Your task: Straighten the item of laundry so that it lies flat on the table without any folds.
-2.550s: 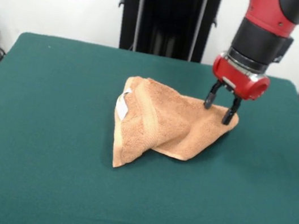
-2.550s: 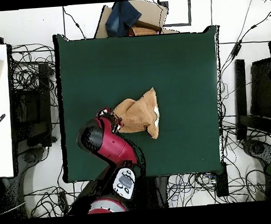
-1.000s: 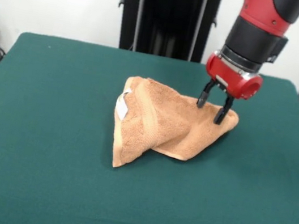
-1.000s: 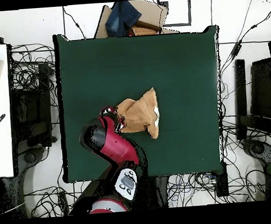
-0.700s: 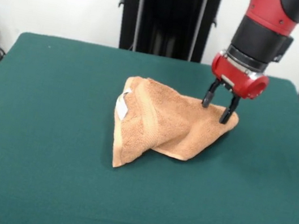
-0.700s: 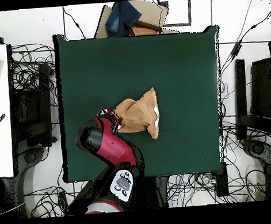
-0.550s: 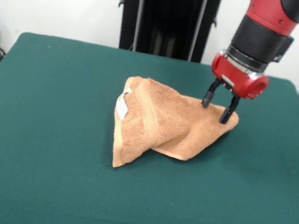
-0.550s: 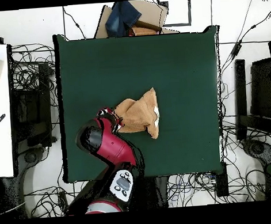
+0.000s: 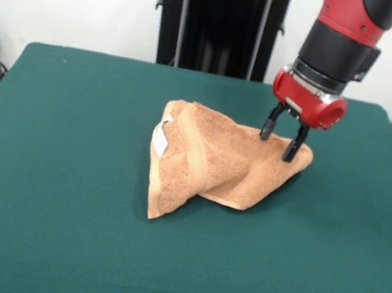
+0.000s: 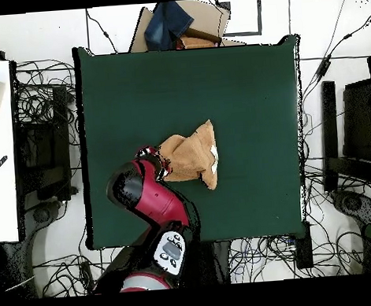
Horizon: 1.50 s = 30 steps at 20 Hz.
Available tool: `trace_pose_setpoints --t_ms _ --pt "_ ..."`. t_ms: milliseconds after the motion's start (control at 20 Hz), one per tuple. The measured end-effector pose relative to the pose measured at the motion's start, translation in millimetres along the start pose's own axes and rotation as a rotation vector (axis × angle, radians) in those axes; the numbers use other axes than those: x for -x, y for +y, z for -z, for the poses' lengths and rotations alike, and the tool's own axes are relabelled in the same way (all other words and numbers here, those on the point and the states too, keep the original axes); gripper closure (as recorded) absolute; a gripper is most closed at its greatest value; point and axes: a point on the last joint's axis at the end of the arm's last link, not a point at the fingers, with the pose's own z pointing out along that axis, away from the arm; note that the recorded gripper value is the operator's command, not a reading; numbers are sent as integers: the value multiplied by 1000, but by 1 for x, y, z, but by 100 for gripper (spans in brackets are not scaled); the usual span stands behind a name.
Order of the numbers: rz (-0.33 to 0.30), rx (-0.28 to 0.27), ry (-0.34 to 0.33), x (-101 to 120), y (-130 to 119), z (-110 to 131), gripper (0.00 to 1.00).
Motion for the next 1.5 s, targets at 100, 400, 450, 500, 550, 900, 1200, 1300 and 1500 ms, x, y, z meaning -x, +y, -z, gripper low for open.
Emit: trace_pose_setpoints --t_ms 100,400,450,500,550,900,1200,1300,1500 --pt "1 0 -9 1 0 -1 0" --pt "14 -10 -17 -9 -1 -9 0" --pt "16 -11 -17 -11 0 -9 0" --pt "18 -12 -16 -13 0 -10 0" --pt "22 -13 -16 -16 1 -10 0" --pt "24 -12 -17 -23 4 -8 0" --pt "20 -12 -17 -23 5 -8 0" --pt "20 -12 -17 -23 5 -8 0" --pt "20 -12 -17 -24 5 -8 0"
